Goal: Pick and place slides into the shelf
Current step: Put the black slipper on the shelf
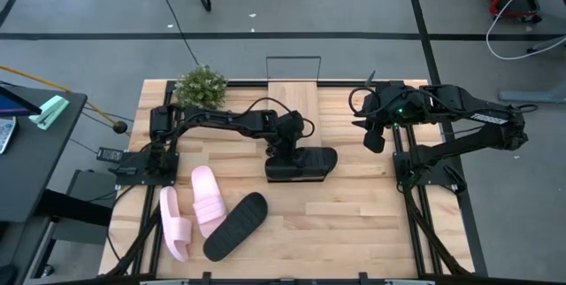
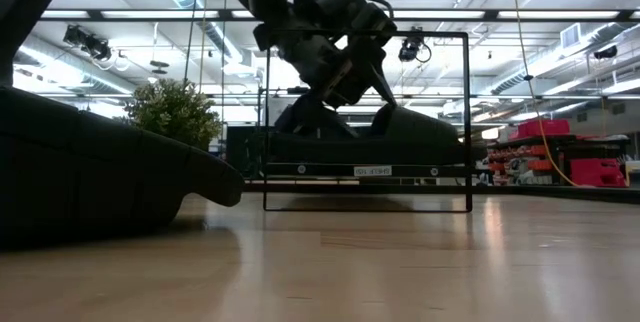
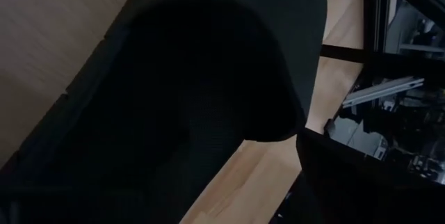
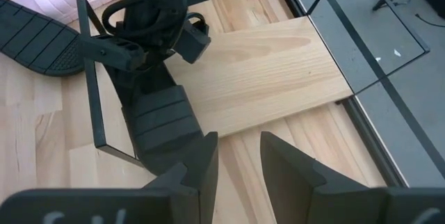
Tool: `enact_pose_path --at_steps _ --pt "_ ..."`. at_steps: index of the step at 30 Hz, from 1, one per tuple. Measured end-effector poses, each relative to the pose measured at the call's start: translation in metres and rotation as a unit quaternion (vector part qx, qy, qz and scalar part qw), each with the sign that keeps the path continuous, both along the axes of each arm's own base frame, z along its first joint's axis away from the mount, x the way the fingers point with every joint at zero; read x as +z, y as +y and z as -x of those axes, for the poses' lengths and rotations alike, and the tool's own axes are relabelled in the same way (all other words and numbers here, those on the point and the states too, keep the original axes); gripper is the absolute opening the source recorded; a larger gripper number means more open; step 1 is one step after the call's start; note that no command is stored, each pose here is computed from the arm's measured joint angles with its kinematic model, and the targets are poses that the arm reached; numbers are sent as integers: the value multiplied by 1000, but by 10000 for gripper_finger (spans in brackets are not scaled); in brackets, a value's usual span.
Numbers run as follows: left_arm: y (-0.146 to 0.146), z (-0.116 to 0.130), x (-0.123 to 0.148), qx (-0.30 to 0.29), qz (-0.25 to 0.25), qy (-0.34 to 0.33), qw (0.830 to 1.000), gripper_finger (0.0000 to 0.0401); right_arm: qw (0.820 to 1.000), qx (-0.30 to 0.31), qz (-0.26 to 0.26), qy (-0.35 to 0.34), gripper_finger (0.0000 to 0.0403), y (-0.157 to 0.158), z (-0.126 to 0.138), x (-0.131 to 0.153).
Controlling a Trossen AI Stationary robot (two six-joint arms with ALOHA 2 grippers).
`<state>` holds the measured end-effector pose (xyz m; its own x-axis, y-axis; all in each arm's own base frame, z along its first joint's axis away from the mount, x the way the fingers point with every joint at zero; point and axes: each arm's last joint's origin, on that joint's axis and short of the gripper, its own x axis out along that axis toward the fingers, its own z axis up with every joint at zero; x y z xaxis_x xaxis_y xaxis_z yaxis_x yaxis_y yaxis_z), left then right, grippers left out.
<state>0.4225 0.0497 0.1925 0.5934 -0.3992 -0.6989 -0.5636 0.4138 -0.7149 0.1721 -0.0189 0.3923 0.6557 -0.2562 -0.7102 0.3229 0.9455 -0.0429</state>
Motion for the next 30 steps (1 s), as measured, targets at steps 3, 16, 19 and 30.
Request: enact_pose_path --at_steps 3,16,19,30 --pt "3 1 2 -2 8 -3 1000 266 1000 0 0 0 114 0 0 0" --pt "15 17 42 -9 -27 -52 998 268 1000 3 3 2 114 0 0 0" --pt "20 32 56 -6 -87 -37 995 266 1000 3 3 3 114 0 0 0" --pt "33 97 131 75 -211 -39 974 264 1000 7 6 5 114 0 0 0"
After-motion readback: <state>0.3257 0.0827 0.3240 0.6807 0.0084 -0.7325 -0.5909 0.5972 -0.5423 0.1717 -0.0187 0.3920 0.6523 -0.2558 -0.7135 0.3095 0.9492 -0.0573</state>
